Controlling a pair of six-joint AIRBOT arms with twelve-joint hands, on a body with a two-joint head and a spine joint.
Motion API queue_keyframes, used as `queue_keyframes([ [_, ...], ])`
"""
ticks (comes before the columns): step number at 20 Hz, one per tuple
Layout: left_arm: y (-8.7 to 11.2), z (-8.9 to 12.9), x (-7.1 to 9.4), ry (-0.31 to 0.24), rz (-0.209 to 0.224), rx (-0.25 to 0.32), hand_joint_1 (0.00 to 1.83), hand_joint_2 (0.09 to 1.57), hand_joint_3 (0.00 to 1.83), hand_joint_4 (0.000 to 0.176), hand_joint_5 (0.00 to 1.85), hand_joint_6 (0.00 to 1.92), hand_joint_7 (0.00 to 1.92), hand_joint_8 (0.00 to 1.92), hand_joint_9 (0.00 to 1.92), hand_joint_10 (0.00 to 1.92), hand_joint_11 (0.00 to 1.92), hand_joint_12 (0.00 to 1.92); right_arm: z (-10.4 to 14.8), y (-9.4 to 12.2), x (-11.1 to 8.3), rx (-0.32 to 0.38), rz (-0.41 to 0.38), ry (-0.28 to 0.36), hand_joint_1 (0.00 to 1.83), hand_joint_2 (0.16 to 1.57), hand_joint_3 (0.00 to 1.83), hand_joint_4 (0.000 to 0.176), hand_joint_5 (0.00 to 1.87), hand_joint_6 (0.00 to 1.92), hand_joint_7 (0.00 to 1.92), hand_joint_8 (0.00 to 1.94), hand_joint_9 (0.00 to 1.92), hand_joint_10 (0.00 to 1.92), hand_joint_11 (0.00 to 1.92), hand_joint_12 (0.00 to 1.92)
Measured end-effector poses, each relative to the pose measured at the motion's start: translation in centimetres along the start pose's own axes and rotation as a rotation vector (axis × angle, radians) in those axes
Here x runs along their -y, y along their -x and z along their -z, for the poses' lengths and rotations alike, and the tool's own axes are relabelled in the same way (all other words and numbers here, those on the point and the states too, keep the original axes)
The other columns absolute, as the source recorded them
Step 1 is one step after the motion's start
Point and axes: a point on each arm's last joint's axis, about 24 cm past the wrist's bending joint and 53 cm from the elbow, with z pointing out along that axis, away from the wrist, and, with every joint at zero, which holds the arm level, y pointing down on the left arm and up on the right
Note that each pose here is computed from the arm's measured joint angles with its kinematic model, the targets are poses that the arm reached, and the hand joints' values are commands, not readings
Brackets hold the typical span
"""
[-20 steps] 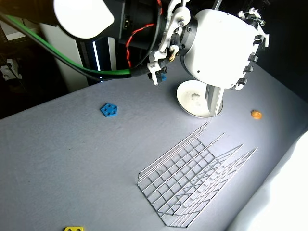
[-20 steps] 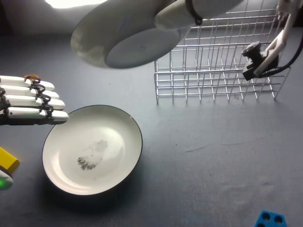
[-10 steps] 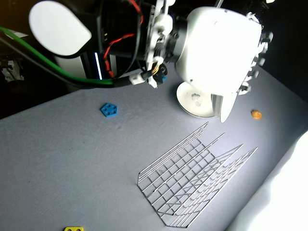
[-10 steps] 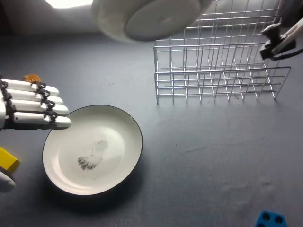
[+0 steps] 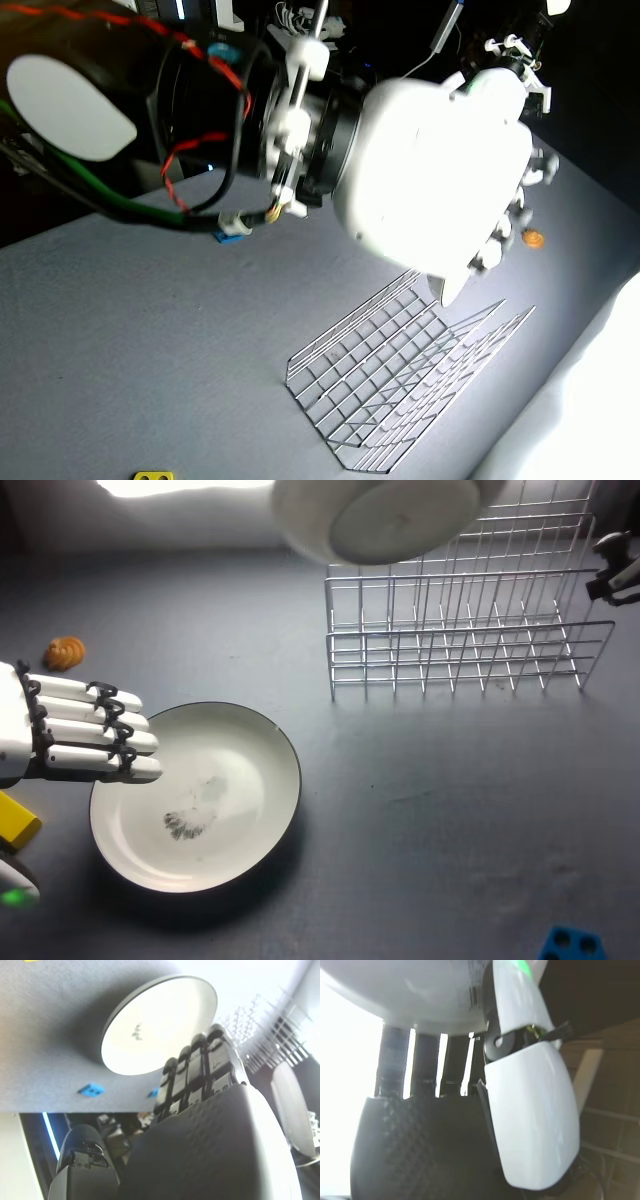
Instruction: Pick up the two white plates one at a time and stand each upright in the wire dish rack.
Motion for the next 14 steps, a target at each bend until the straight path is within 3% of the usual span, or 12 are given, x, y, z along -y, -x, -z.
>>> queue_keyframes([
  [6, -0.8, -0.3, -0.5, 0.014, 0.014, -0.018, 0.0, 1.07, 0.0, 0.0, 0.0, 0.0, 0.0, 0.0, 0.0, 0.0, 0.0, 0.0, 0.0, 0.8, 0.5, 0.016, 0.0, -0.017, 1.38, 1.09, 0.0, 0.0, 0.99, 1.0, 1.09, 0.76, 0.91, 1.14, 0.77, 1.34],
  [14, -1.5, -0.6, -1.5, 0.046, 0.022, -0.035, 0.0, 1.07, 0.0, 0.0, 0.0, 0.0, 0.0, 0.0, 0.0, 0.0, 0.0, 0.0, 0.3, 3.3, 2.8, 0.065, 0.005, -0.117, 1.38, 1.08, 0.0, 0.0, 0.98, 1.01, 1.1, 0.73, 0.93, 1.1, 0.8, 1.25],
])
